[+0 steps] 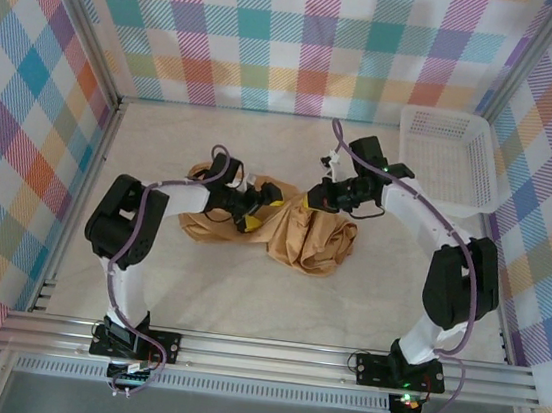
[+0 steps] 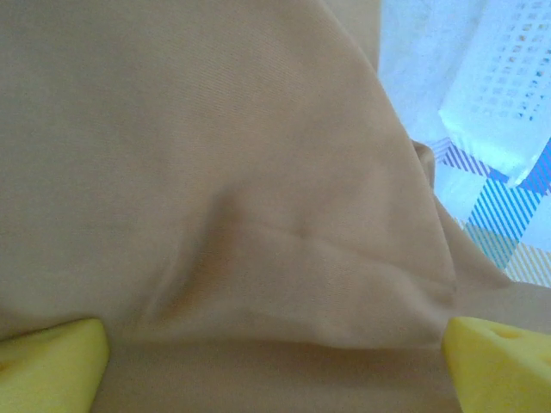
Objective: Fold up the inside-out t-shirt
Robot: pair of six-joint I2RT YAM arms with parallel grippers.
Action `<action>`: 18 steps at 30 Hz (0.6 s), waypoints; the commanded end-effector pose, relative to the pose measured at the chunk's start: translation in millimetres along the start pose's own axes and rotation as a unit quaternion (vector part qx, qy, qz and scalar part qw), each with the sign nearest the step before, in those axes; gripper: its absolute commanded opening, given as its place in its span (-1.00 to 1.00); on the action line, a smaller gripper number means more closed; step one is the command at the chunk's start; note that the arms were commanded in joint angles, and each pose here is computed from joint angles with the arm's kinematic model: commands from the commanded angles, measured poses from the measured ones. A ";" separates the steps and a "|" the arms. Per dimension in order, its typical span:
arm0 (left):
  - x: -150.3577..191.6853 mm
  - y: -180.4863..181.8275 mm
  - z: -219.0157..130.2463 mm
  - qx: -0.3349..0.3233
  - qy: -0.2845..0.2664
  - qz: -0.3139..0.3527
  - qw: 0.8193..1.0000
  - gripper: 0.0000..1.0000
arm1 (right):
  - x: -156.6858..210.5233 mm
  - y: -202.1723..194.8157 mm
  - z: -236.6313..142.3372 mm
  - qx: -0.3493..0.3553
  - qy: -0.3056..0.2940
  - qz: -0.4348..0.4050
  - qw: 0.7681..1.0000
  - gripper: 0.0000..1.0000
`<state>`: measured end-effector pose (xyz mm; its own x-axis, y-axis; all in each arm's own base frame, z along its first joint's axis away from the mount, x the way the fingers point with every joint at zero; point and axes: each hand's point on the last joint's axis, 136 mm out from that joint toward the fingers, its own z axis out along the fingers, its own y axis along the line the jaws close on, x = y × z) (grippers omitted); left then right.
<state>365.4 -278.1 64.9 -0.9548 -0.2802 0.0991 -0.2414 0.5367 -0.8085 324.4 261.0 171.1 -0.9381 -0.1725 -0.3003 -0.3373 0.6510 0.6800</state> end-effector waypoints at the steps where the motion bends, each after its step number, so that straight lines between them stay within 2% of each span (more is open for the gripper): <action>1: 6.8 29.9 33.4 -0.059 0.007 -0.029 0.998 0.73 | -3.4 7.2 4.7 -0.025 -0.001 0.002 1.000 -1.00; 2: 6.9 37.5 36.4 -0.073 0.008 -0.030 0.997 0.54 | -3.2 7.8 3.7 -0.024 -0.001 0.002 1.000 -1.00; 6: -1.6 82.8 27.2 -0.174 -0.001 -0.024 0.984 -0.75 | -2.8 13.0 -7.7 -0.013 -0.010 0.000 1.000 -1.00; 7: -7.7 94.7 21.7 -0.191 -0.006 -0.030 0.981 -1.00 | -3.2 16.1 -13.3 -0.009 -0.015 -0.004 1.000 -1.00; 9: -18.8 124.4 2.4 -0.224 -0.016 -0.062 0.972 -1.00 | -5.3 25.0 -26.8 -0.003 -0.031 -0.015 0.999 -1.00; 12: -44.0 154.2 -31.0 -0.234 -0.047 -0.103 0.966 -1.00 | -8.1 38.1 -47.7 0.001 -0.052 -0.027 0.998 -1.00; 17: -74.2 184.3 -88.3 -0.273 -0.092 -0.136 0.948 -1.00 | -7.2 51.0 -73.4 0.004 -0.057 -0.022 0.998 -1.00; 18: -79.1 184.7 -93.8 -0.255 -0.096 -0.145 0.951 -1.00 | -6.5 47.4 -78.4 0.019 -0.056 -0.015 0.998 -1.00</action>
<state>421.9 -156.9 19.8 -0.8736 -0.4794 0.0837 -0.4076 0.6267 -0.6642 312.8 249.6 220.3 -0.9269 -0.1380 -0.3490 -0.3469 0.6699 0.6564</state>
